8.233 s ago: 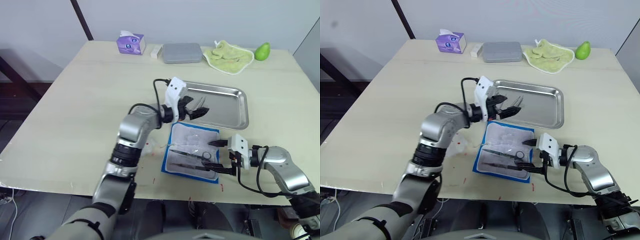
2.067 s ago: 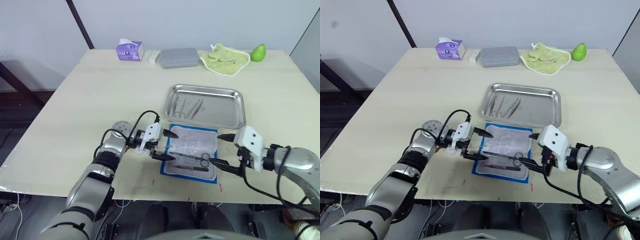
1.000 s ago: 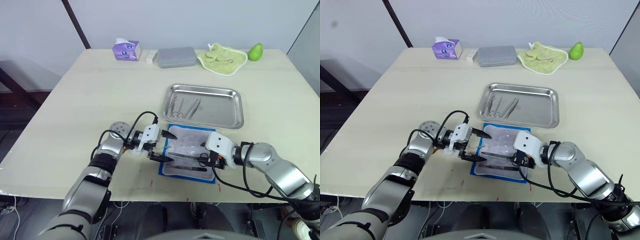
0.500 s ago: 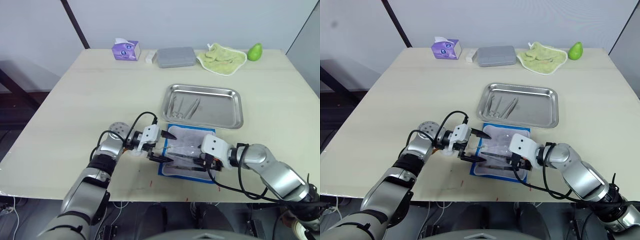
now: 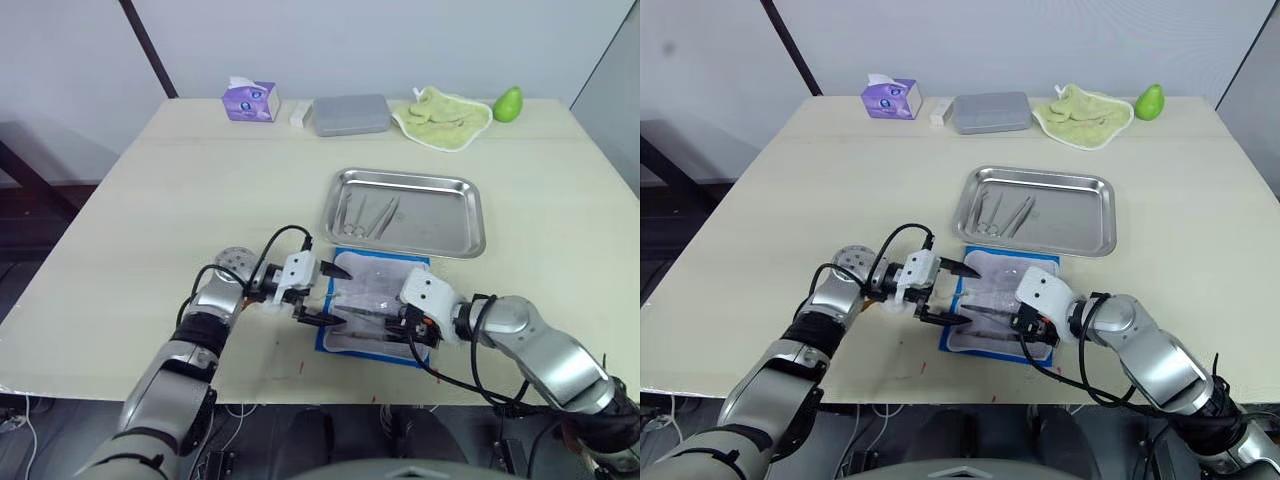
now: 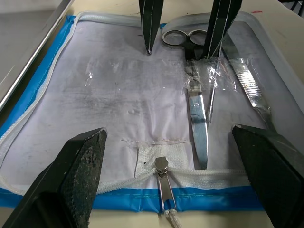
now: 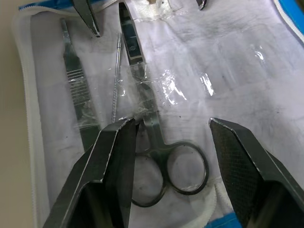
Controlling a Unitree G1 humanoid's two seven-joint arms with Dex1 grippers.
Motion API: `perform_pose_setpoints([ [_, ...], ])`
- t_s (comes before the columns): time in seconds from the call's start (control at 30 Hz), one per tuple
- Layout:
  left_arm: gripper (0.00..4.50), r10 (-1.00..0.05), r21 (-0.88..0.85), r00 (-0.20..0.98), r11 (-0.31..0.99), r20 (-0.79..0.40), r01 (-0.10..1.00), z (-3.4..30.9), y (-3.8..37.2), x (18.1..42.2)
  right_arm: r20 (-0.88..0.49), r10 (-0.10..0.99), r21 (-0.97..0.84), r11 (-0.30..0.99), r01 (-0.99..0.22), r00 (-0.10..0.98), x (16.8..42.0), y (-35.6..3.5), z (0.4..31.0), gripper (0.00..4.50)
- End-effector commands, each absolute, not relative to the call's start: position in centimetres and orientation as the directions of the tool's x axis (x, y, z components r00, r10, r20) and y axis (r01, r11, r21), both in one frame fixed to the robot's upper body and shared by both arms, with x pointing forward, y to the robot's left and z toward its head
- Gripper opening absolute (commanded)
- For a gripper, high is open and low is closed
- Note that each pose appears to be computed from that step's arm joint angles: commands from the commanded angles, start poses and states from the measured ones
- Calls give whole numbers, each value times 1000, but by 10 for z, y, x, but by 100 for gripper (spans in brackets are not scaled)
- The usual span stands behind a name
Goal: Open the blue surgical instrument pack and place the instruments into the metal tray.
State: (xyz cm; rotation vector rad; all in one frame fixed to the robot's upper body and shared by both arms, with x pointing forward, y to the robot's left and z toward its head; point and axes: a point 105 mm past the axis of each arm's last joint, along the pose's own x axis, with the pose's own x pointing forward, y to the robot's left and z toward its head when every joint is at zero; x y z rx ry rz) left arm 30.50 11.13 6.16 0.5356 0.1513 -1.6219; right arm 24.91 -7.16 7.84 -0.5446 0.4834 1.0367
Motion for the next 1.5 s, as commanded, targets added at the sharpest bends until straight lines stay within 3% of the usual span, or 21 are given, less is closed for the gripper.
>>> perform_pose_setpoints([
  [0.03, 450, -841, 35, -103, -144, -531, 989, 15, 129, 281, -625, 668, -178, 381, -907, 403, 244, -69, 75, 107],
  [0.07, 450, -840, 34, -103, -142, -532, 989, 15, 130, 282, -626, 668, -179, 378, -908, 402, 244, -69, 75, 80],
  [0.63, 450, -840, 35, -107, -148, -532, 988, 17, 128, 282, -680, 640, -115, 389, -914, 358, 239, -67, 61, 80],
  [0.7, 450, -840, 36, -107, -148, -531, 988, 17, 127, 282, -686, 640, -98, 391, -915, 347, 238, -67, 60, 9],
  [0.73, 450, -841, 37, -107, -149, -531, 988, 18, 127, 282, -686, 640, -98, 391, -915, 346, 239, -67, 60, 4],
  [1.5, 450, -840, 27, -115, -152, -530, 988, 20, 123, 281, -669, 664, -149, 319, -936, 333, 245, -71, 103, 4],
])
